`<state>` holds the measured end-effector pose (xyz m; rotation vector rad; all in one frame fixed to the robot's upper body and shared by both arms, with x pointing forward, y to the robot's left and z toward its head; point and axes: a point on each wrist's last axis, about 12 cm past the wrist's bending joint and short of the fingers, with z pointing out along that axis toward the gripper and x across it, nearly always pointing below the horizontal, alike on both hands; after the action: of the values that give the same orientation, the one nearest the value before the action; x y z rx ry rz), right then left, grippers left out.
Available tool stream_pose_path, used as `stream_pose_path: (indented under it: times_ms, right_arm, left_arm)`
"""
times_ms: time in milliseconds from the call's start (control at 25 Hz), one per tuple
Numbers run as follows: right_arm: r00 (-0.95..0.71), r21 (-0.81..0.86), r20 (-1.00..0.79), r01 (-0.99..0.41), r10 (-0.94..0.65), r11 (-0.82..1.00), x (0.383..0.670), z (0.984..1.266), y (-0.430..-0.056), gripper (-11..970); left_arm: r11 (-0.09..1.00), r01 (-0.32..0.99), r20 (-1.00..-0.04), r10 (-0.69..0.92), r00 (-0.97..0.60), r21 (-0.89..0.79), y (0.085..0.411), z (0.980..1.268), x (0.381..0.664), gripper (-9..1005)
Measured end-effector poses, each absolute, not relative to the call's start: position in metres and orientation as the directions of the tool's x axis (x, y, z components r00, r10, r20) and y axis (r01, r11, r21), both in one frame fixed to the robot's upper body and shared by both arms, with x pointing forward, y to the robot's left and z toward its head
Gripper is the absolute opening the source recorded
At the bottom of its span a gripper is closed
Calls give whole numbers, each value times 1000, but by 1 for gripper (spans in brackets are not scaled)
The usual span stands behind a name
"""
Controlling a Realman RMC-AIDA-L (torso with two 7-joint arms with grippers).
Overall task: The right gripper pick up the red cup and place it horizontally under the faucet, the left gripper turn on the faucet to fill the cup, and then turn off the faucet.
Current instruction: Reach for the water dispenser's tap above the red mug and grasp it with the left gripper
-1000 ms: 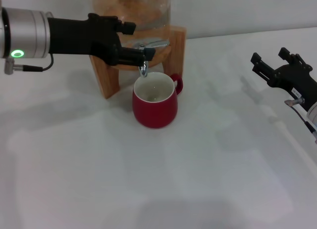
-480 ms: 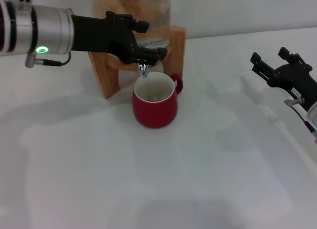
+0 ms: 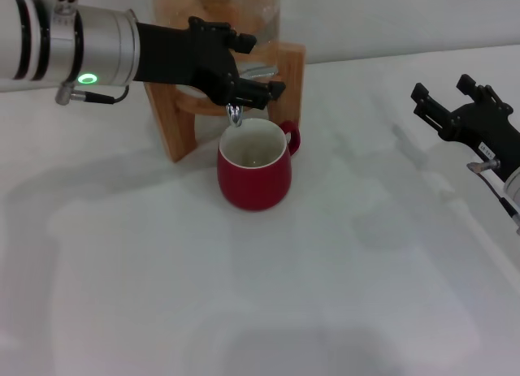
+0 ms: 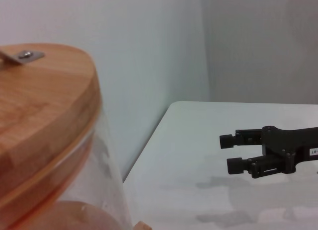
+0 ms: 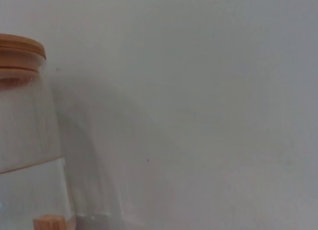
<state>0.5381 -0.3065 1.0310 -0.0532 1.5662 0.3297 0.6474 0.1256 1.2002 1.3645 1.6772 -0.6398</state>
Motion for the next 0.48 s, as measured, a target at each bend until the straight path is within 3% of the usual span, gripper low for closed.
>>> stream_pose_path:
  times_ms: [480]
  right_arm:
    - [-32,176,-984,-236,174,956,537,1030,-307,857]
  left_arm:
    - [247,956,-840,542,-2,157,116,1197,647,854]
